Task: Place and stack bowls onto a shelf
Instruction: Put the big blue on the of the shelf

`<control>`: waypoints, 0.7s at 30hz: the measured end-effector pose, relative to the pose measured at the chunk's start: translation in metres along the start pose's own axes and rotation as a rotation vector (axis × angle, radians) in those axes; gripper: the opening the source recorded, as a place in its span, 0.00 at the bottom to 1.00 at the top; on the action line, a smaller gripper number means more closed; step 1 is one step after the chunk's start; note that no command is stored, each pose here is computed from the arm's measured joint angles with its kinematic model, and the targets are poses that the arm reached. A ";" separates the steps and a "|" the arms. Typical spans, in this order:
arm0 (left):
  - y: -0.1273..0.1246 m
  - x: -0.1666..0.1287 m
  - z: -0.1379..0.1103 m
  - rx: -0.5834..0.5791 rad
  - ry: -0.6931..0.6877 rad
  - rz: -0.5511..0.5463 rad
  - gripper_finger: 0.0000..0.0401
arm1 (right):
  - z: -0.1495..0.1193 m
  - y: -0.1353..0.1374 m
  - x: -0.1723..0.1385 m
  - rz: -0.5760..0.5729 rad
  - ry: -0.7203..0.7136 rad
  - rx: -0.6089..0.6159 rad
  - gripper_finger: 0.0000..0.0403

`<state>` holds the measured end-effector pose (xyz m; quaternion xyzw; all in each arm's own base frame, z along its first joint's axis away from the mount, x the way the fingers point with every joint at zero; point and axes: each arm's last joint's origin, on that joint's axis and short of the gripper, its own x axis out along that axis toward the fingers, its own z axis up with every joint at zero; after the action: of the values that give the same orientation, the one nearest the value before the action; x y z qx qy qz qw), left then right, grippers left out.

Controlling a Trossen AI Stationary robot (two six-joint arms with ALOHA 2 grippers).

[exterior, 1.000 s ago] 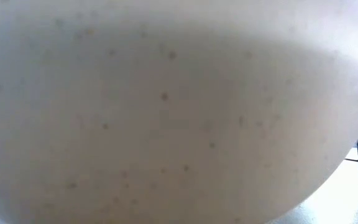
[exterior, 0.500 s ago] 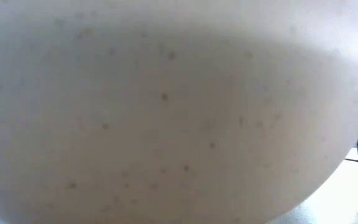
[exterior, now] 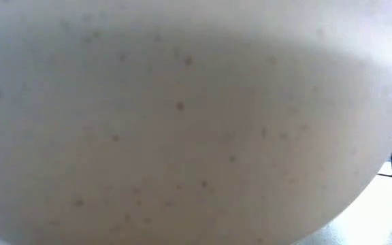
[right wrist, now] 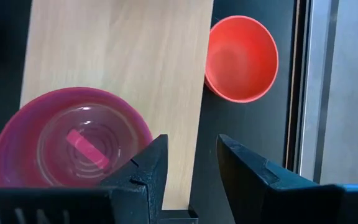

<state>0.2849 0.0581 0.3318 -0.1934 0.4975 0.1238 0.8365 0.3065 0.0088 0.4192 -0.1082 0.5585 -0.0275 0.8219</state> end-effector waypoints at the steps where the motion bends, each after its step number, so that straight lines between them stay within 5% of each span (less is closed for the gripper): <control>1: -0.002 0.002 0.001 0.004 -0.002 -0.003 0.00 | 0.000 -0.001 0.000 -0.002 0.001 0.004 0.32; 21: -0.005 0.036 0.007 -0.041 0.095 -0.020 0.03 | 0.000 -0.003 0.001 -0.003 0.003 -0.001 0.32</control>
<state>0.3095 0.0575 0.3036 -0.2212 0.5320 0.1162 0.8090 0.3065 0.0057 0.4191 -0.1092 0.5594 -0.0286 0.8211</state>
